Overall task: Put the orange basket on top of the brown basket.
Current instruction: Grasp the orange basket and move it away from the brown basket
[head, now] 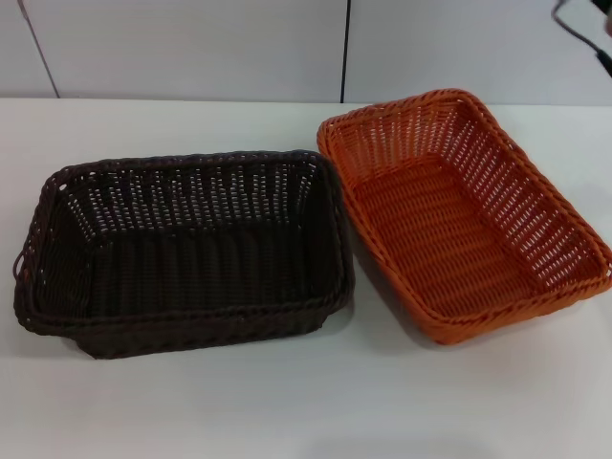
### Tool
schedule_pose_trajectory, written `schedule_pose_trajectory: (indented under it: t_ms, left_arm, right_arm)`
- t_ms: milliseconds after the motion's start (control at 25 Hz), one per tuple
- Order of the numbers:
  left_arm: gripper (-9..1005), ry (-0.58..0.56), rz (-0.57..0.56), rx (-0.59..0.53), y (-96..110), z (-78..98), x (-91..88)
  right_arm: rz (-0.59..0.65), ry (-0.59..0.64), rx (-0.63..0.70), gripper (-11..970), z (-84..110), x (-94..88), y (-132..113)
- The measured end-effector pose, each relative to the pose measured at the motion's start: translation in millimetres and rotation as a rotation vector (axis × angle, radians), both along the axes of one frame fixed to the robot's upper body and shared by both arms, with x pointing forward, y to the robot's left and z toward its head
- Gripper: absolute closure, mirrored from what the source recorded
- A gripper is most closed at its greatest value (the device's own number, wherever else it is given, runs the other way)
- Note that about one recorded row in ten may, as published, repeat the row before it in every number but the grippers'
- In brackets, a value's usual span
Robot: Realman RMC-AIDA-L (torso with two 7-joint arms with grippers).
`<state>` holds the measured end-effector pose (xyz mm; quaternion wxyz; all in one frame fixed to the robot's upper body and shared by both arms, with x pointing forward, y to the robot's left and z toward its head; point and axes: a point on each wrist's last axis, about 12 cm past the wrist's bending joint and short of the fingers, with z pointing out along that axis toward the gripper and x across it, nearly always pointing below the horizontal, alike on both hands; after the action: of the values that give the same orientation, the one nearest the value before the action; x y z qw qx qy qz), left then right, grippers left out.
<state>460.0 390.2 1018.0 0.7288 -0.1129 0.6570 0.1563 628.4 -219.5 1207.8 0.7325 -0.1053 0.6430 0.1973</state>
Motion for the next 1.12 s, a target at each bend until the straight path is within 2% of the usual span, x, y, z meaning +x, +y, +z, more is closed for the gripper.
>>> schedule_pose_trajectory:
  t_ms: [160, 280, 400, 480, 800, 960, 1040, 1120]
  left_arm:
    - [215, 0.007, -0.002, -0.001, 0, -0.8, 1.2]
    - [215, 0.018, -0.004, -0.007, -1, -1.8, 2.9]
    - [214, 0.03, -0.006, -0.014, -2, -3.0, 4.9]
    - [214, 0.038, -0.007, -0.019, -2, -3.8, 6.2]
    - [214, 0.056, -0.004, -0.031, -2, -4.1, 12.8]
    - [215, 0.068, 0.005, -0.038, 0, -5.0, 14.7]
    - [215, 0.079, 0.006, -0.04, 0, -5.9, 15.4]
    - [215, 0.087, 0.005, -0.039, 0, -6.5, 16.2]
  right_arm:
    - [-0.183, -0.056, -0.127, 130, -31.5, -6.8, -4]
    - [-0.196, -0.026, -0.218, 130, -49.2, -7.6, -1]
    - [-0.185, 0.076, -0.201, 130, -54.9, -3.5, 0]
    - [-0.185, 0.176, -0.197, 131, -47.6, 3.3, 1]
    - [-0.127, 0.484, -0.341, 131, 10.7, 19.4, 19]
    - [0.051, 0.635, -0.379, 130, 30.1, 17.9, 21]
    - [0.173, 0.672, -0.428, 130, 44.6, 12.0, 21]
    - [0.238, 0.669, -0.497, 130, 59.1, 5.8, 20]
